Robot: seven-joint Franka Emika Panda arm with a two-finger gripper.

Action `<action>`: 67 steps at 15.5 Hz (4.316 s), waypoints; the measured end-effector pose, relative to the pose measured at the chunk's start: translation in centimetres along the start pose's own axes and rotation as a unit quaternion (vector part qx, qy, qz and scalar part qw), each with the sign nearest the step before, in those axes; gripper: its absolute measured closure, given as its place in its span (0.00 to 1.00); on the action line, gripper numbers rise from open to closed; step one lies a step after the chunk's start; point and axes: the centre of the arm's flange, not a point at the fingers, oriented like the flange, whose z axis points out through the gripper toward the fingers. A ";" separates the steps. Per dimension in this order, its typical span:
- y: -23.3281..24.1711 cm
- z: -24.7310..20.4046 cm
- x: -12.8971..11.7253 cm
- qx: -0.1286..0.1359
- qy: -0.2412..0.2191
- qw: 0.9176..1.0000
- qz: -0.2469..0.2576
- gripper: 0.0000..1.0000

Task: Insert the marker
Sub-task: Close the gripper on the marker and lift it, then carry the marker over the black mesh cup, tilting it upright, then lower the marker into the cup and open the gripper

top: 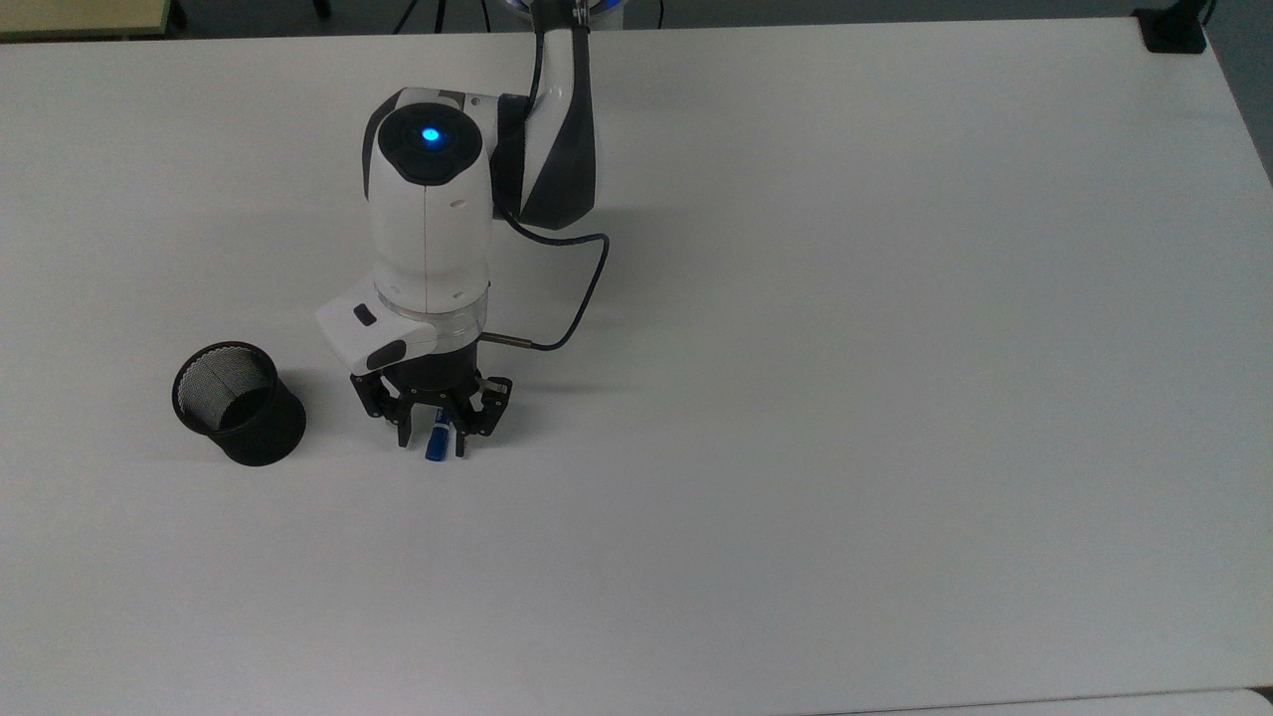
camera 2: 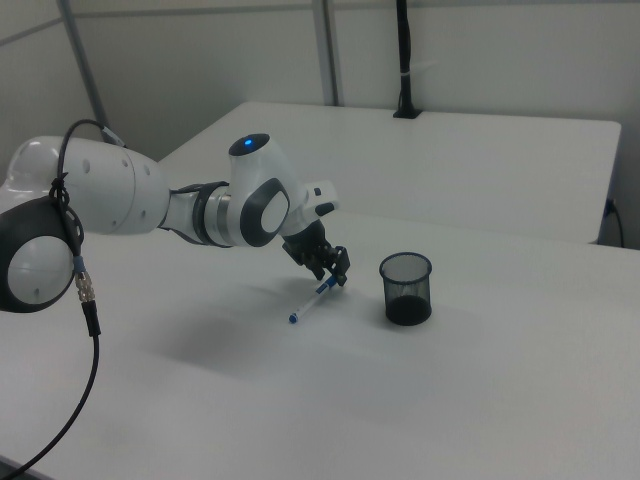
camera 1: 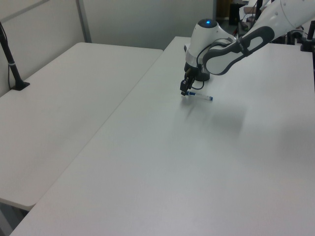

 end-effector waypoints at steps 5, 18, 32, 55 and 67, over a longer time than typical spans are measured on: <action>-0.1 0.4 -0.2 -0.008 -0.002 1.000 -0.013 0.63; 0.7 -1.9 1.4 -0.009 0.022 1.000 -0.007 0.83; 11.1 -14.8 5.8 -0.024 0.212 0.975 0.057 0.83; 17.3 -6.0 1.4 -0.049 0.295 0.952 0.066 0.67; 11.5 -7.8 3.7 -0.023 0.269 0.962 0.049 0.00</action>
